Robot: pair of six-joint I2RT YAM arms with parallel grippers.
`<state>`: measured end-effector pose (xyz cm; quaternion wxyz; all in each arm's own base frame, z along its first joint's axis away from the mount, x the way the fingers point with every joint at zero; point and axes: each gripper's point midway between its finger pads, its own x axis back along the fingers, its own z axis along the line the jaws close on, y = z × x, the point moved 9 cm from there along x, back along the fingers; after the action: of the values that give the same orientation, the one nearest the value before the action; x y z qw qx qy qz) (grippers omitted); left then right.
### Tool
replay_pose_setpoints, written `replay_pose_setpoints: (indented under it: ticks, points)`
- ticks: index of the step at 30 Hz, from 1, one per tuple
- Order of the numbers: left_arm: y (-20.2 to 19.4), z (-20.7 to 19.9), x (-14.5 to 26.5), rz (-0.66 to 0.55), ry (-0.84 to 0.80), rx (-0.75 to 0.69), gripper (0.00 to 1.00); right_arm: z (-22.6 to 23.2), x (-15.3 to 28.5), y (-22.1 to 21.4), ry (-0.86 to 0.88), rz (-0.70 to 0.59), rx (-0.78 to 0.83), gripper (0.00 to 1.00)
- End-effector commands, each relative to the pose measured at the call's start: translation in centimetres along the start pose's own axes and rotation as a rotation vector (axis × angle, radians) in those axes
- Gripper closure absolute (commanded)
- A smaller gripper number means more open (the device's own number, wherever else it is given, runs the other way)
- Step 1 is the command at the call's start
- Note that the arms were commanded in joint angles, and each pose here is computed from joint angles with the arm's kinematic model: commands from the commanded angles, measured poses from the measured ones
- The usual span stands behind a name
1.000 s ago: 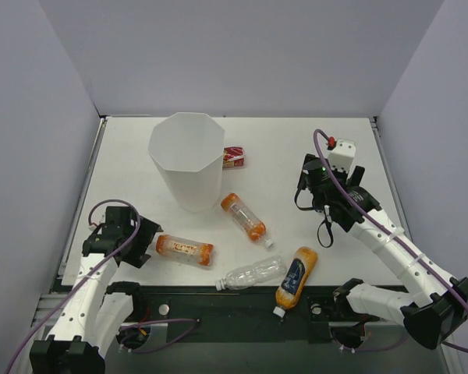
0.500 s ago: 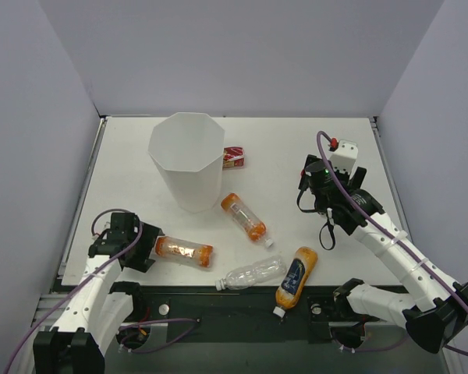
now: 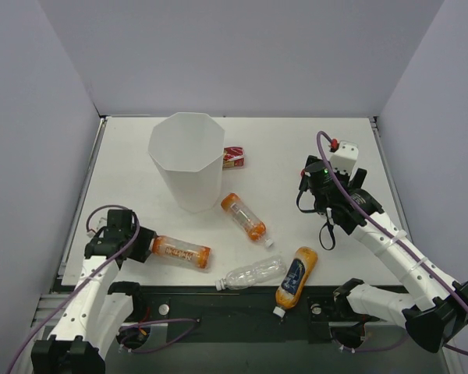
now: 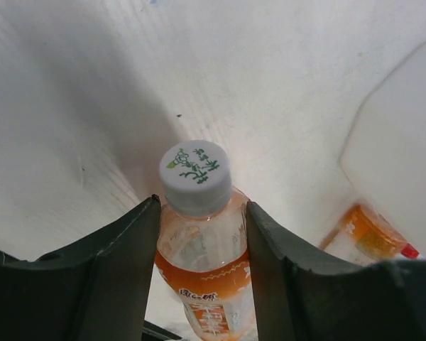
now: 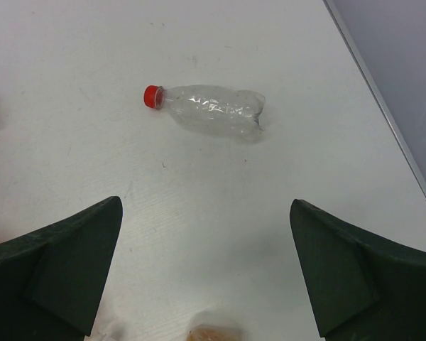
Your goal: Put the plastic bottles in the bin
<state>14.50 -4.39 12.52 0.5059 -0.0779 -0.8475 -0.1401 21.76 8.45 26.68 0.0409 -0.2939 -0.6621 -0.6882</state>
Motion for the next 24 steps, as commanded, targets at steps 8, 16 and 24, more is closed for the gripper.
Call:
replay_pose_setpoints:
  ticks: [8,16,24]
  points:
    - [6.5,-7.5,16.4,-0.464,-0.248,-0.206,0.76,-0.6,-0.3,-0.2,-0.074,-0.004,0.002,0.02]
    - [10.1,-14.9,28.0,-0.699,-0.456,-0.329,0.83,-1.1,0.4,1.4,-0.045,-0.026,0.095,0.02]
    - [11.3,-23.7,31.4,-0.699,-0.763,-0.376,0.93,-2.1,0.9,1.8,-0.055,-0.052,0.052,0.02]
